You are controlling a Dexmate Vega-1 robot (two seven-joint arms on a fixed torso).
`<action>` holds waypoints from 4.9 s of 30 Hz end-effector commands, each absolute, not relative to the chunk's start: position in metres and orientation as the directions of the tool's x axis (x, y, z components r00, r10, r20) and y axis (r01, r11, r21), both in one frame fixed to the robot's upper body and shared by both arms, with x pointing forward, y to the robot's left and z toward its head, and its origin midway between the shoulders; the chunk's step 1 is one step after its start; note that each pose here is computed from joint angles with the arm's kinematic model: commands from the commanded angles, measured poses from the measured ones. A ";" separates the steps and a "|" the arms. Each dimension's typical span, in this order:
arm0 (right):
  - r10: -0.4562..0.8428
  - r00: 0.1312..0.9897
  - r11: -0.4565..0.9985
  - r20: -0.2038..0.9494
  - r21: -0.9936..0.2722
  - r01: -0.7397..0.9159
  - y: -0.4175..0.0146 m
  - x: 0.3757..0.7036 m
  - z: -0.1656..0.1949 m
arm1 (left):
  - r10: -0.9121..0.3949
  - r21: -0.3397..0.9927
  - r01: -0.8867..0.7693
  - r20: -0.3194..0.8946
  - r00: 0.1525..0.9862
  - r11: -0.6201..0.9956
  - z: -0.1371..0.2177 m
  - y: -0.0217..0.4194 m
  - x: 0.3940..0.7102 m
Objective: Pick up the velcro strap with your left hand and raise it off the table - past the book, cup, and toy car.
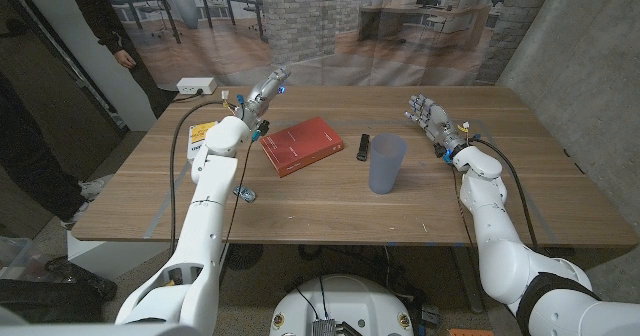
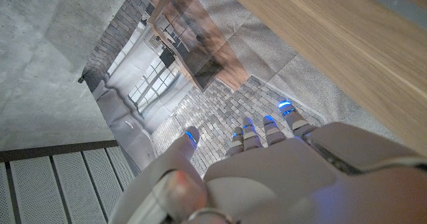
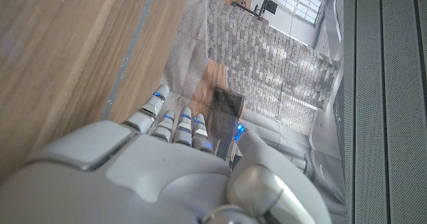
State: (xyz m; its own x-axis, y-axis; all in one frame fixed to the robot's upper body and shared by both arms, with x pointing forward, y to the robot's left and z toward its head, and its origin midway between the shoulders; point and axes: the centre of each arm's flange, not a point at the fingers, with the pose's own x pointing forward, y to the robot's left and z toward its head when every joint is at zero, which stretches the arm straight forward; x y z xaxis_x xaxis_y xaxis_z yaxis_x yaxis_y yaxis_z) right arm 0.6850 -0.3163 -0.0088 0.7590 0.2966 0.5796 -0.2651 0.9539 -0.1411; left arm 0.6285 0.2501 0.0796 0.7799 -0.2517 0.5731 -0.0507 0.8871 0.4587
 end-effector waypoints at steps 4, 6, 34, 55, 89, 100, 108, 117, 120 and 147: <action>0.291 0.748 0.955 0.597 -0.138 -0.262 -0.324 0.681 -0.009 | -0.292 0.558 -0.097 0.566 0.771 0.824 0.106 0.240 0.625; 0.288 0.747 0.956 0.599 -0.137 -0.260 -0.325 0.681 -0.009 | -0.304 0.577 -0.101 0.562 0.770 0.811 0.111 0.238 0.625; 0.265 0.734 0.961 0.625 -0.110 -0.254 -0.339 0.678 -0.013 | -0.421 0.748 -0.150 0.513 0.748 0.646 0.155 0.209 0.618; 0.252 0.723 0.963 0.644 -0.096 -0.251 -0.349 0.672 -0.019 | -0.489 0.826 -0.187 0.479 0.729 0.531 0.178 0.189 0.606; 0.209 0.710 0.972 0.673 -0.062 -0.228 -0.361 0.651 -0.033 | -0.617 0.928 -0.242 0.369 0.695 0.283 0.204 0.160 0.587; 0.198 0.708 0.973 0.678 -0.052 -0.223 -0.361 0.647 -0.036 | -0.634 0.943 -0.272 0.330 0.699 0.191 0.215 0.154 0.582; 0.187 0.707 0.976 0.682 -0.045 -0.215 -0.362 0.645 -0.038 | -0.648 0.948 -0.290 0.302 0.699 0.129 0.221 0.148 0.579; 0.172 0.705 0.978 0.688 -0.033 -0.207 -0.363 0.644 -0.040 | -0.672 0.951 -0.306 0.252 0.696 0.039 0.231 0.136 0.580; 0.167 0.706 0.978 0.688 -0.028 -0.205 -0.363 0.645 -0.041 | -0.679 0.950 -0.311 0.239 0.694 0.016 0.236 0.132 0.580; 0.130 0.714 0.984 0.688 0.002 -0.181 -0.372 0.651 -0.045 | -0.738 0.916 -0.352 0.100 0.667 -0.194 0.261 0.083 0.590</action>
State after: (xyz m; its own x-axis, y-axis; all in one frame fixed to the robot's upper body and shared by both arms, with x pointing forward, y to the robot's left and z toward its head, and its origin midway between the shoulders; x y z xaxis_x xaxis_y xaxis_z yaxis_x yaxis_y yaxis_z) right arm 0.6480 -0.3671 -0.0446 0.7117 0.1455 0.6873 -0.1923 0.9813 -0.0086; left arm 0.5870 0.1032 0.2518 0.6773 -0.7182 0.1595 -0.3341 -0.1072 0.9364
